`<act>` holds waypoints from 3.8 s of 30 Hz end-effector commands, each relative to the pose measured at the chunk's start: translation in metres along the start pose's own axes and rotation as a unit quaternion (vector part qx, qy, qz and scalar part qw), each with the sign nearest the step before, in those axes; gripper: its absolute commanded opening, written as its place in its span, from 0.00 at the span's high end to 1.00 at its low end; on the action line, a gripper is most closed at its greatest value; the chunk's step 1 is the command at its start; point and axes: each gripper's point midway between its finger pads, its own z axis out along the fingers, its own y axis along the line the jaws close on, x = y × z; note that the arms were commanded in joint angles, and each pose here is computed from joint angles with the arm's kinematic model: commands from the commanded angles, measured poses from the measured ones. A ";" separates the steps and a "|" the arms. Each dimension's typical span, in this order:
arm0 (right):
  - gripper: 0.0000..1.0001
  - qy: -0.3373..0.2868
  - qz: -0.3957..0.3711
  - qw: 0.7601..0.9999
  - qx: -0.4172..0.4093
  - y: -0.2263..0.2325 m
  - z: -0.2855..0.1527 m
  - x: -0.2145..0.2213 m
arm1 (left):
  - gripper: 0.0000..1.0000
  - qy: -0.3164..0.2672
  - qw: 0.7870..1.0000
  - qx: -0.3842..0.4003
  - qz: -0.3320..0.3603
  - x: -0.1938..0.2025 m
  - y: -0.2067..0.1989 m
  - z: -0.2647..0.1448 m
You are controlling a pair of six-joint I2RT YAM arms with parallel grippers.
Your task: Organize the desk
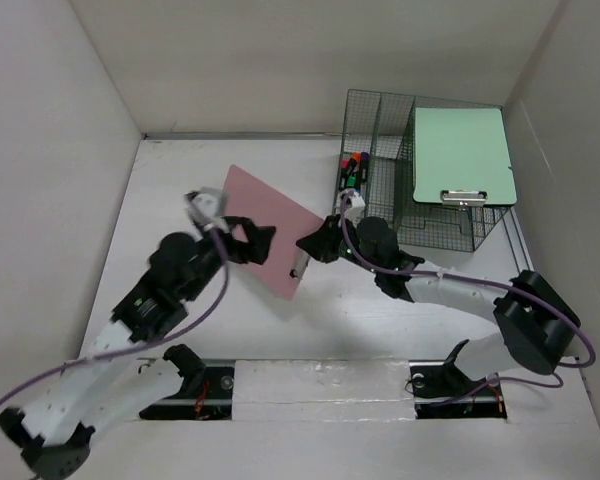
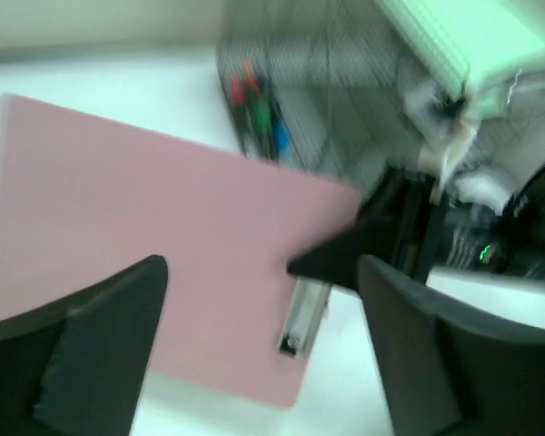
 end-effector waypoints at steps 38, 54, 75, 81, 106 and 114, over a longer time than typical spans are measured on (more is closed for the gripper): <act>1.00 -0.466 0.042 0.868 0.164 -0.091 -0.295 -0.281 | 0.01 -0.202 0.974 -0.055 -0.087 -0.062 0.036 -0.062; 1.00 -0.428 0.055 0.881 0.194 -0.130 -0.304 -0.270 | 0.01 -0.194 0.976 -0.053 -0.083 -0.059 0.034 -0.056; 1.00 -0.422 0.098 0.871 0.232 -0.172 -0.296 -0.276 | 0.01 -0.176 0.980 -0.053 -0.076 -0.054 0.033 -0.047; 0.86 -0.439 0.094 0.857 0.253 -0.176 -0.304 -0.276 | 0.01 -0.173 0.981 -0.051 -0.074 -0.053 0.032 -0.045; 1.00 -0.453 0.121 0.849 0.244 -0.166 -0.283 -0.279 | 0.01 -0.173 0.981 -0.047 -0.073 -0.054 0.031 -0.046; 0.82 -0.441 0.120 0.850 0.260 -0.175 -0.277 -0.274 | 0.01 -0.170 0.982 -0.044 -0.072 -0.054 0.030 -0.046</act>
